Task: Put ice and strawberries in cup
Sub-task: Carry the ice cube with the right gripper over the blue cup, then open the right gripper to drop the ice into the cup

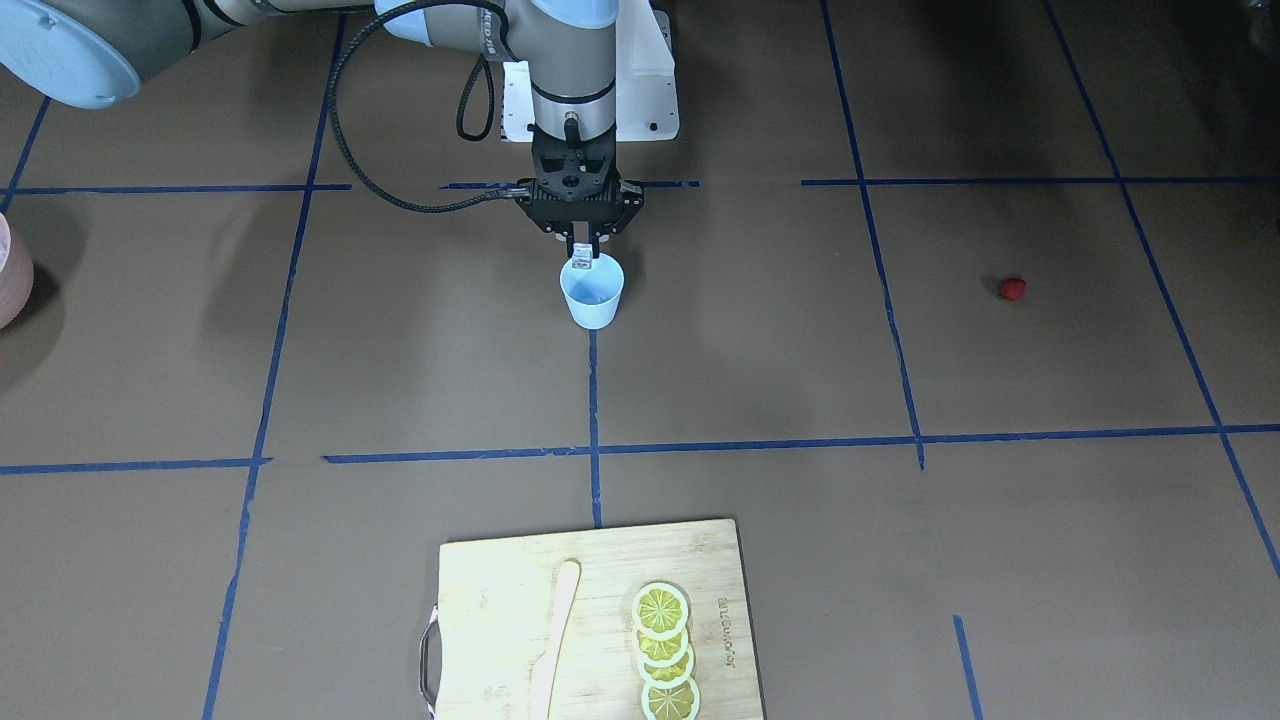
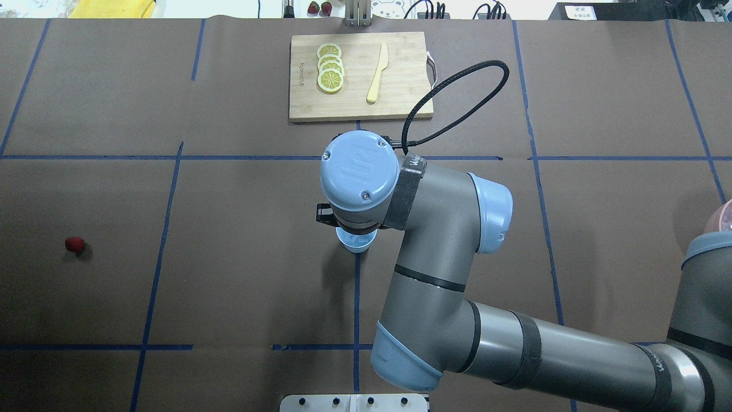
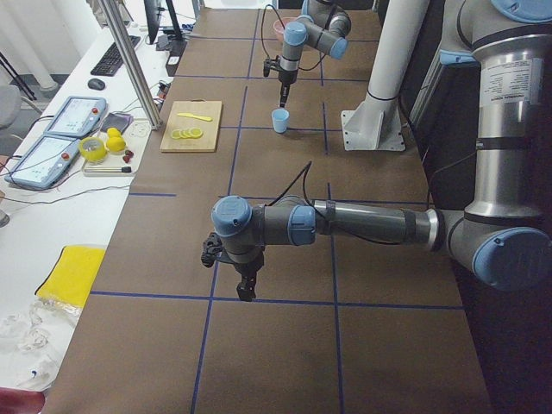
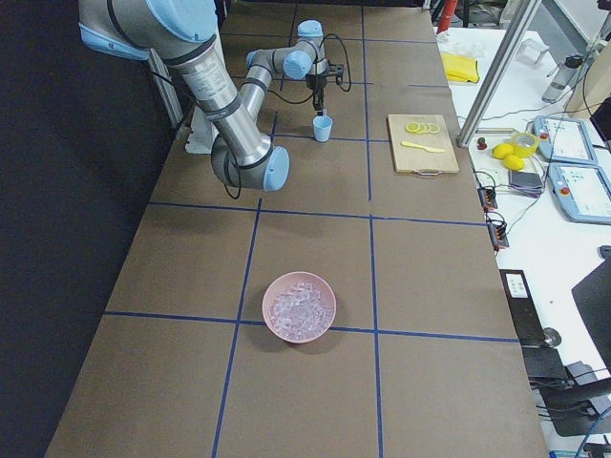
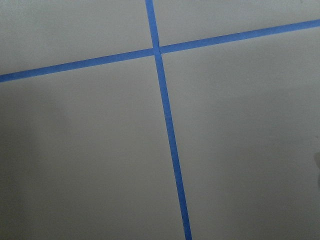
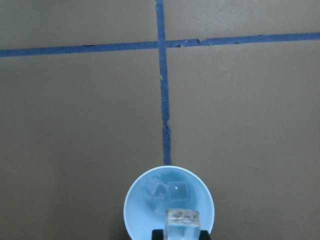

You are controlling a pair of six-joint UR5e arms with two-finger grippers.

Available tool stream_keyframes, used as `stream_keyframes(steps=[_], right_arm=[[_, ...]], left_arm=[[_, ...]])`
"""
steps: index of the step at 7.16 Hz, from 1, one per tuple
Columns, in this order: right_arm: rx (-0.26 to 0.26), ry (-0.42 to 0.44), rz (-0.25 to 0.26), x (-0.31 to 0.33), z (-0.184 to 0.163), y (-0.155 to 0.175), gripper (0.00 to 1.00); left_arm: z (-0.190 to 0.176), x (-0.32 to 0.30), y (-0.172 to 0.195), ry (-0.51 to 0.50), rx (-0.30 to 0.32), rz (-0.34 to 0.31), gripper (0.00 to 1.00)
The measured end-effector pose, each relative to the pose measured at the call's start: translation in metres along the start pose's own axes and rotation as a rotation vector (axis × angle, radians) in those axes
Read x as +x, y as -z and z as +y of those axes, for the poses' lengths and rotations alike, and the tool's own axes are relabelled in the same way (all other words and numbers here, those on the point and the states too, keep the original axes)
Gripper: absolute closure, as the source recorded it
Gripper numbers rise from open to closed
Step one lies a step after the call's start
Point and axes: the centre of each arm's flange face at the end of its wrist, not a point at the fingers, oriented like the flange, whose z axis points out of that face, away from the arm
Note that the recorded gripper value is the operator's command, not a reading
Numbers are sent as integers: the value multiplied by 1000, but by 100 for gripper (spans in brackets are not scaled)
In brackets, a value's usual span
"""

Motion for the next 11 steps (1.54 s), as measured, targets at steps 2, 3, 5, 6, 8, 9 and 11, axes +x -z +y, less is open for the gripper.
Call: stream_keyframes(steps=[2, 3, 5, 6, 8, 9, 11], right_arm=[[6, 10, 4, -7, 5, -4, 1], [5, 14, 5, -7, 6, -5, 1], [4, 16, 5, -8, 7, -5, 1], [3, 16, 5, -7, 8, -5, 1], [5, 12, 0, -10, 7, -2, 1], [6, 9, -7, -13, 7, 2, 1], [8, 9, -14, -16, 6, 5, 1]], left_arm=[[0, -1, -1, 1, -1, 0, 0], [0, -1, -1, 1, -3, 0, 0], [0, -1, -2, 1, -4, 1, 0], [0, -1, -3, 0, -4, 1, 0], [0, 0, -2, 0, -4, 1, 0], [0, 0, -2, -1, -3, 0, 0], [0, 0, -2, -2, -4, 0, 0]])
